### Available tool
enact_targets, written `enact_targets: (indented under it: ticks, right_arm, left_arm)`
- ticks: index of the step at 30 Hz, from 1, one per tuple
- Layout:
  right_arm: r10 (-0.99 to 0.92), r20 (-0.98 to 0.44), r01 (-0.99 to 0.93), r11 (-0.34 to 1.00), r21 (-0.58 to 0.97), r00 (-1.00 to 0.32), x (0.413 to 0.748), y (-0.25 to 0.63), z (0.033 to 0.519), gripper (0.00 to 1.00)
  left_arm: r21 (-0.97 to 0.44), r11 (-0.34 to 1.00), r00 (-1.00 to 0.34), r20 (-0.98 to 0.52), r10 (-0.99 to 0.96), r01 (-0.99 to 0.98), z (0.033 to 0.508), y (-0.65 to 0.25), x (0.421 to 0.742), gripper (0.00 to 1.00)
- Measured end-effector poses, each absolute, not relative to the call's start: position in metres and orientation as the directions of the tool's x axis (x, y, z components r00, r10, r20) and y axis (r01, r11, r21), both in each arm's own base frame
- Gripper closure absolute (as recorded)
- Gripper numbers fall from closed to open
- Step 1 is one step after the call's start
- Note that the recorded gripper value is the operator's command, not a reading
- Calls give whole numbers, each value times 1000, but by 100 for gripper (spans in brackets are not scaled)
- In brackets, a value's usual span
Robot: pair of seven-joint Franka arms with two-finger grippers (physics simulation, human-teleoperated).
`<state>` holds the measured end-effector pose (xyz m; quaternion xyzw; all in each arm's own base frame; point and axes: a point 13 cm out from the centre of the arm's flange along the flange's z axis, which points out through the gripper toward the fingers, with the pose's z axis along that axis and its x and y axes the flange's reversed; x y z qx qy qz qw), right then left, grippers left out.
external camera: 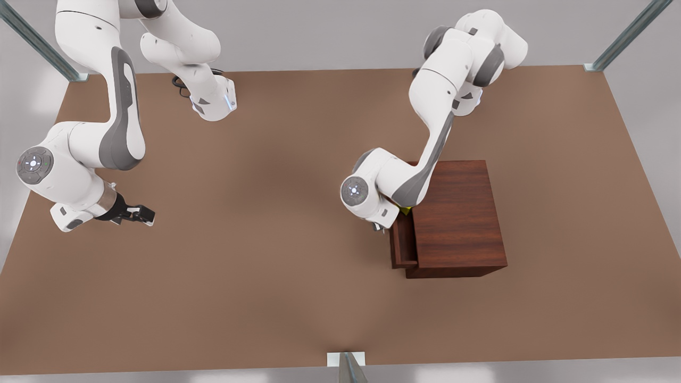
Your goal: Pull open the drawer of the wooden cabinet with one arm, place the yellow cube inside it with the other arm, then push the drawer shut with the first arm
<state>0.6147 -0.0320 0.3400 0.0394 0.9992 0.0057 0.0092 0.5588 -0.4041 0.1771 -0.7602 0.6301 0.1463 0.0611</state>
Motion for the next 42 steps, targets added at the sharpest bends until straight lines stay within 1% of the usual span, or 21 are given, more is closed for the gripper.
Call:
enact_targets:
  ticks: [10, 13, 15, 16, 17, 18, 19, 21, 23, 24, 26, 27, 28, 30, 33, 37, 42]
  right_arm:
    - [94, -21, 94, 996, 13, -995, 615, -36, 343, 0]
    - [99, -27, 98, 995, 14, -995, 617, -38, 346, 0]
    - [102, -28, 101, 995, 14, -994, 617, -39, 347, 0]
    - [103, -28, 102, 995, 15, -994, 617, -40, 347, 0]
    - [104, -28, 103, 995, 15, -994, 617, -40, 347, 0]
    - [104, -28, 104, 994, 15, -994, 617, -40, 347, 0]
    - [104, -27, 104, 994, 15, -994, 617, -40, 347, 0]
    - [105, -28, 105, 994, 15, -994, 617, -40, 347, 0]
    - [106, -28, 106, 994, 15, -994, 618, -41, 347, 0]
    - [106, -28, 106, 994, 15, -994, 618, -41, 348, 0]
    - [107, -29, 107, 994, 15, -994, 618, -41, 348, 0]
    - [107, -29, 106, 994, 15, -994, 618, -41, 348, 0]
    - [107, -28, 106, 994, 15, -994, 618, -41, 347, 0]
    - [106, -25, 105, 994, 14, -994, 618, -40, 345, 0]
    - [106, -24, 106, 994, 14, -994, 618, -40, 344, 0]
    - [107, -25, 107, 994, 14, -994, 618, -41, 345, 0]
    - [107, -21, 106, 994, 12, -994, 619, -41, 343, 0]
  left_arm:
    - [155, -180, 114, -358, -927, -971, 184, -350, 571, 100]
    - [180, -159, 85, -363, -928, -971, 185, -347, 567, 100]
    - [193, -143, 67, -355, -932, -971, 186, -351, 564, 0]
    - [192, -137, 65, -338, -939, -972, 190, -357, 565, 0]
    - [186, -144, 85, -297, -951, -972, 204, -359, 572, 0]
    - [171, -163, 120, -237, -964, -972, 233, -356, 583, 0]
    - [151, -184, 158, -167, -973, -971, 272, -346, 596, 0]
    - [130, -199, 190, -79, -979, -971, 345, -303, 604, 0]
    - [134, -223, 223, -19, -975, -965, 401, -204, 600, 0]
    - [135, -222, 226, 14, -974, -966, 418, -149, 602, 0]
    - [131, -164, 175, 74, -982, -978, 434, -52, 608, 0]
    - [116, -94, 106, 99, -989, -989, 438, -34, 612, 0]
    - [102, 28, -15, 121, -993, -994, 435, -51, 612, 0]
    - [67, 266, -254, 152, -955, -962, 425, -93, 598, 0]
    - [-35, 491, -491, 137, -860, -870, 432, -105, 612, 0]
    - [-107, 692, -700, 87, -709, -714, 438, -106, 626, 0]
    - [-144, 846, -857, 33, -514, -513, 441, -110, 634, 0]
